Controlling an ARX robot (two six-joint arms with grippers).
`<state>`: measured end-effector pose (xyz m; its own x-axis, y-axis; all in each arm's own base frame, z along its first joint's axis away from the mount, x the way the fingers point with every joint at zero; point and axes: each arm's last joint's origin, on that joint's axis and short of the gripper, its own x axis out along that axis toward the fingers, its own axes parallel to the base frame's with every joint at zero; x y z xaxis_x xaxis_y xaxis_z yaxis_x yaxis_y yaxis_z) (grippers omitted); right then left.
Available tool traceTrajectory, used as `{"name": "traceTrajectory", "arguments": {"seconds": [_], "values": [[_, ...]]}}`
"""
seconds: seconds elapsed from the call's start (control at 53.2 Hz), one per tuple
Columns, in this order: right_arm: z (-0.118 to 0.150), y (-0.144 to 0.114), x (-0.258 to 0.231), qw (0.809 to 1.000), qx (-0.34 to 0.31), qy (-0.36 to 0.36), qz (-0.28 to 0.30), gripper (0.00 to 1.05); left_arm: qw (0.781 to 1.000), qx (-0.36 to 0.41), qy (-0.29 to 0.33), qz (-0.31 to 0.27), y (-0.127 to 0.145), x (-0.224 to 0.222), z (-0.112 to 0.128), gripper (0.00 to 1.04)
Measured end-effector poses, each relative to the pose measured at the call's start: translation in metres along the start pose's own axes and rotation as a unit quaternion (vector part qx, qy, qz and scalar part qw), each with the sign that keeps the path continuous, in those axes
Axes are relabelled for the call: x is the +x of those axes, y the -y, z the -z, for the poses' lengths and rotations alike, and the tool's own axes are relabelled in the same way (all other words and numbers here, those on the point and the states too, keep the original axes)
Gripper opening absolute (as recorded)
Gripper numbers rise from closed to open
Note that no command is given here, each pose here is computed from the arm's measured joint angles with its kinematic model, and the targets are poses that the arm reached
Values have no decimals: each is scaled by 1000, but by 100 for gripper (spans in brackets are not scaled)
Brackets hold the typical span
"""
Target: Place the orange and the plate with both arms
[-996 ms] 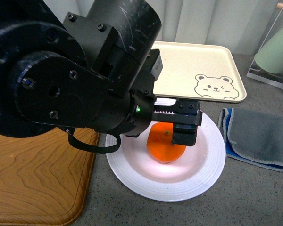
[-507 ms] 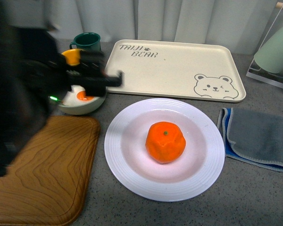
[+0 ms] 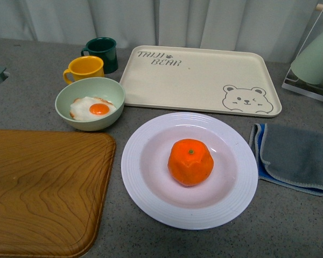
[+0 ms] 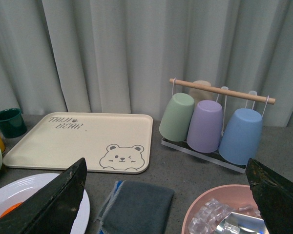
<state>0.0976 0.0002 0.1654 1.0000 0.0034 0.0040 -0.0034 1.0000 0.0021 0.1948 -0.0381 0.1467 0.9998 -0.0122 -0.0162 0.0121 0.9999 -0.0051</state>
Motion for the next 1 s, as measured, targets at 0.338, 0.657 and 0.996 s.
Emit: {"name": "traceTrajectory", "arguments": {"seconds": [0.338,0.657,0.996], "values": [[0,0,0,1000,0,0,0,95,1000,-1,3,-4,-23,-37,-16,4],[0,0,0,1000,0,0,0,95,1000,-1,11,-5,-37,-57,-21,4],[0,0,0,1000,0,0,0,95,1000,-1,19,-5,-37,-74,-25,4]]}}
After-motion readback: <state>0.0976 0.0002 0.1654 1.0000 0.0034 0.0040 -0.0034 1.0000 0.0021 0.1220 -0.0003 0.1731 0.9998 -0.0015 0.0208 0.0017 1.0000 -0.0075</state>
